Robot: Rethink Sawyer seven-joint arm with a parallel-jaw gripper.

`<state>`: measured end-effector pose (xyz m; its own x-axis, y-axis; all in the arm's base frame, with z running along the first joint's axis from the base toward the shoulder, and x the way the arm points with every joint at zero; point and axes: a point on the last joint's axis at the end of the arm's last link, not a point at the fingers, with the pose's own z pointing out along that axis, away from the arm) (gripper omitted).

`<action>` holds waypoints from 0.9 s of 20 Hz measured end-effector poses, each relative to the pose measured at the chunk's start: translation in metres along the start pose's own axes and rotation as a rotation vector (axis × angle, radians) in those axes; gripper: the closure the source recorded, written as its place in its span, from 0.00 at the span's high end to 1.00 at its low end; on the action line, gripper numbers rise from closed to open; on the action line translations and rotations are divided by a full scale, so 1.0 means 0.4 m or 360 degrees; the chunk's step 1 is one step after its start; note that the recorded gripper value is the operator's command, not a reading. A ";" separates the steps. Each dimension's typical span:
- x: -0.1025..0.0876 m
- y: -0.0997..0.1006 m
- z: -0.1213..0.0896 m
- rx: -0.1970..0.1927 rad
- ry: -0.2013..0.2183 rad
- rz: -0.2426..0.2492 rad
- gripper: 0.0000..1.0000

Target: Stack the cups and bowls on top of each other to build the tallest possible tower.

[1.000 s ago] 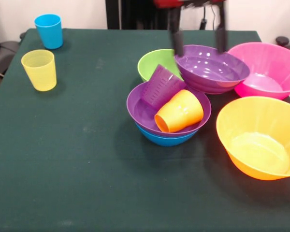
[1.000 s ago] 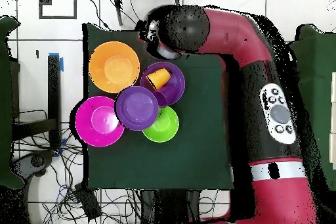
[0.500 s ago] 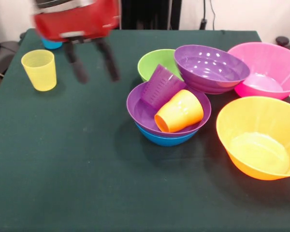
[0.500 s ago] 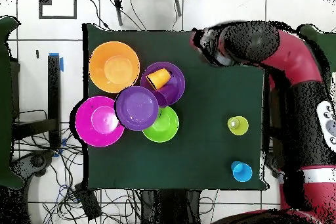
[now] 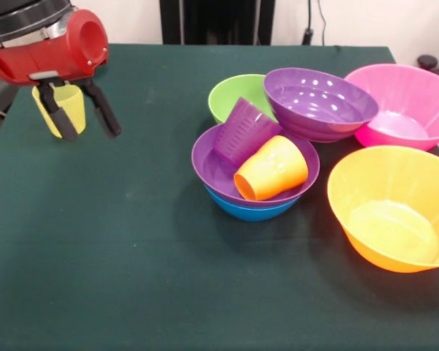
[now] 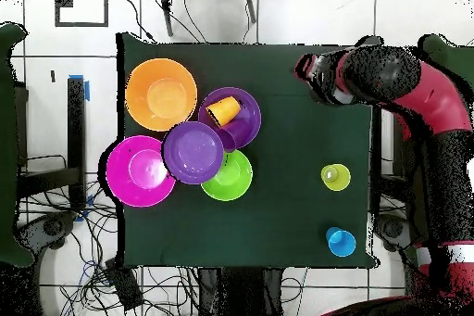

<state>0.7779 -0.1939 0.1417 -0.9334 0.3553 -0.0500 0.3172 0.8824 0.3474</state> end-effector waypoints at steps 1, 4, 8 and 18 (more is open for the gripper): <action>0.001 0.003 0.001 0.0001 0.0001 -0.0007 1.00; 0.006 0.025 0.010 0.0008 0.0002 -0.0047 1.00; 0.016 0.055 0.024 0.0020 0.0008 -0.0103 1.00; 0.114 0.101 0.020 0.0066 0.0017 -0.0229 1.00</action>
<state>0.7497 -0.1397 0.1460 -0.9715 0.2208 -0.0865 0.1862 0.9360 0.2987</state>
